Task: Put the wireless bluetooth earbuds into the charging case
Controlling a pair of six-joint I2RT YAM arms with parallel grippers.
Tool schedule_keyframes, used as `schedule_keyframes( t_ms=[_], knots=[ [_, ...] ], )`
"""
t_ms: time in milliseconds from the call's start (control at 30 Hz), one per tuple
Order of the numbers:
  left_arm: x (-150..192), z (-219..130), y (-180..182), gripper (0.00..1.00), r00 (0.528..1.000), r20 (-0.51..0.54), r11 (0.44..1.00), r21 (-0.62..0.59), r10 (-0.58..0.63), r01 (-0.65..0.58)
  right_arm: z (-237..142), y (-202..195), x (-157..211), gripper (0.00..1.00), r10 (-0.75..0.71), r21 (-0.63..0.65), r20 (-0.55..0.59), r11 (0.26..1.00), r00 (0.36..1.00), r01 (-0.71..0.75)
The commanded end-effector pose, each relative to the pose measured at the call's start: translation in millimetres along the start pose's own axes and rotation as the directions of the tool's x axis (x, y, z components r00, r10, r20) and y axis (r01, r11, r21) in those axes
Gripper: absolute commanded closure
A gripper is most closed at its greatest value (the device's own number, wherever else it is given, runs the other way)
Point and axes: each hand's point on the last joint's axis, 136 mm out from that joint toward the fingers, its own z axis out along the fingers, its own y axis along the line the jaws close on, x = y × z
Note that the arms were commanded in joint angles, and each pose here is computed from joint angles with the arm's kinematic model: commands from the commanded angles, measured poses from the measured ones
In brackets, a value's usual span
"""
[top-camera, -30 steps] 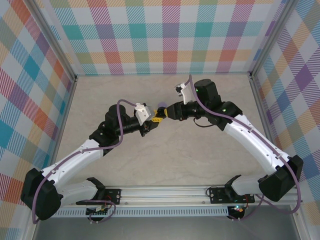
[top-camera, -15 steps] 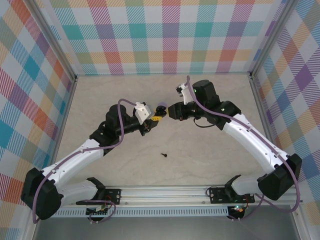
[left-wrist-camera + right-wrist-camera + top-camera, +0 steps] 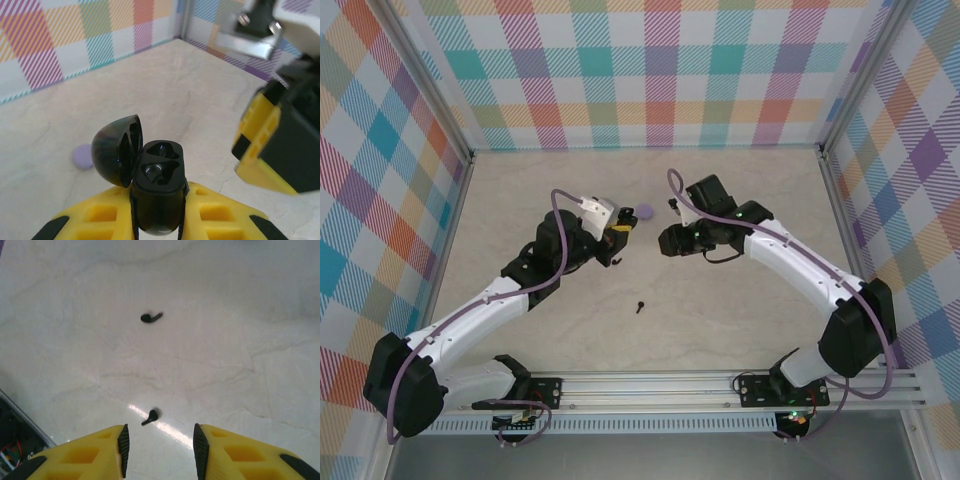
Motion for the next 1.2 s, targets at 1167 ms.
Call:
schedule_keyframes(
  t_ms=[1167],
  knots=[
    [13.2, -74.0, 39.5, 0.76, 0.961, 0.008, 0.919, -0.292, -0.275, 0.266, 143.8, 19.2, 110.9, 0.62, 0.404, 0.277, -0.326, 0.905, 0.855, -0.322]
  ],
)
